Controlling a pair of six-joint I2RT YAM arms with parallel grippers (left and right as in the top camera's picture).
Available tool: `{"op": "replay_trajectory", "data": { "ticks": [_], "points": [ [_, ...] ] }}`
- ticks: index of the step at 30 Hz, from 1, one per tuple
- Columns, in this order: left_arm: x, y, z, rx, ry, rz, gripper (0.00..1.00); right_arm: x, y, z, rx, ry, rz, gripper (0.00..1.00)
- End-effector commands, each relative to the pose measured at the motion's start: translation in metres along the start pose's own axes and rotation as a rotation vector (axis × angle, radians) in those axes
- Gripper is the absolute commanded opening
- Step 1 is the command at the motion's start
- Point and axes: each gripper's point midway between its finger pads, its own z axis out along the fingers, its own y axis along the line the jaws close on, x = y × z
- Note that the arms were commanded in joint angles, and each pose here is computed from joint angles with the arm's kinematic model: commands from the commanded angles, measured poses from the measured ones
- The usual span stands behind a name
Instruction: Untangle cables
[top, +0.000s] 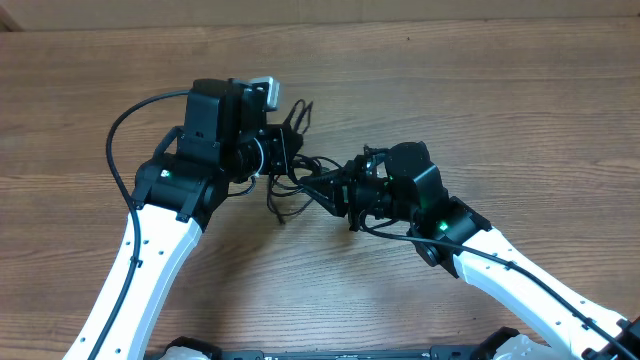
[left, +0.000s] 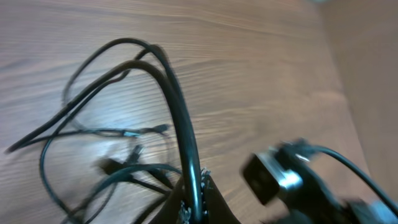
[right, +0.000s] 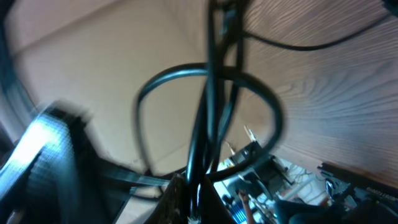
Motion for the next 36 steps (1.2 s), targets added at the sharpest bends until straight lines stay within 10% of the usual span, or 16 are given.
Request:
{"op": "replay_trajectory", "data": {
  "ticks": [1,36],
  "points": [
    [-0.008,0.022,-0.012,-0.149,-0.075,-0.142,0.04,0.024,0.020,-0.003,-0.064,0.103,-0.135,0.04],
    [0.006,0.080,-0.024,-0.388,-0.096,-0.498,0.04,0.121,0.107,-0.058,-0.586,0.363,-0.904,0.04]
  ]
}}
